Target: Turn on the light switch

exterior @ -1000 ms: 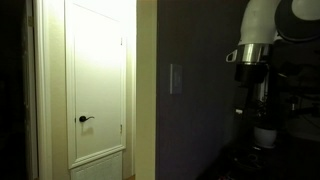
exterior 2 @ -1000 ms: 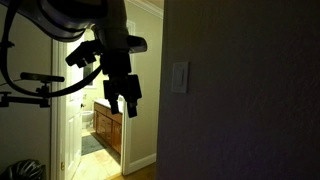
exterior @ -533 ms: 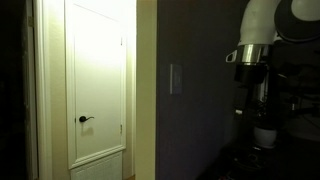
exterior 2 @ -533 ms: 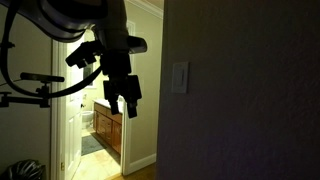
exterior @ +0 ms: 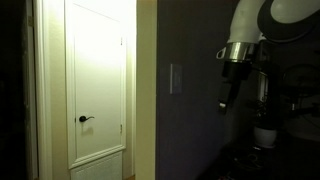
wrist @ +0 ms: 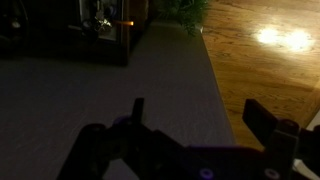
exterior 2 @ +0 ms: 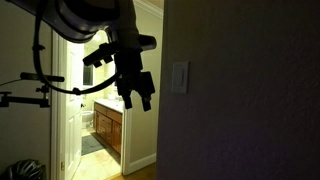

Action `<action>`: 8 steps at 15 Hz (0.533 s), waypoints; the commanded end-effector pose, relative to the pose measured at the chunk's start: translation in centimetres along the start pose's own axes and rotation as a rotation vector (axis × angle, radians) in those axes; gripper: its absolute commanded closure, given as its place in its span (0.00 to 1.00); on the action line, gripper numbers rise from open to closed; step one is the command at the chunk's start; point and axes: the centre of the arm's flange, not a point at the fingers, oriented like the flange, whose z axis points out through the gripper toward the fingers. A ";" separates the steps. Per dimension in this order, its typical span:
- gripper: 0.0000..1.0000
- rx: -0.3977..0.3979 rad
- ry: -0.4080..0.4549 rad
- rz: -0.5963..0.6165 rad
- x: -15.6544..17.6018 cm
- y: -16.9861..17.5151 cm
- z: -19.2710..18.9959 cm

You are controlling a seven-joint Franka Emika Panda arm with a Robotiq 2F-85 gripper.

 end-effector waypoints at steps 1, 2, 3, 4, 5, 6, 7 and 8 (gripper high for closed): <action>0.14 -0.012 0.051 0.022 4.1 1.1 -0.6; 0.28 -0.010 0.063 0.024 4.8 1.2 -0.8; 0.30 -0.010 0.082 0.032 5.7 1.3 -1.3; 0.38 -0.013 0.100 0.040 6.4 1.4 -1.6; 0.44 -0.010 0.124 0.052 7.0 1.5 -2.1; 0.52 -0.010 0.145 0.061 7.6 1.6 -2.5; 0.58 -0.009 0.173 0.070 8.1 1.6 -3.1; 0.65 -0.009 0.196 0.078 8.5 1.6 -3.6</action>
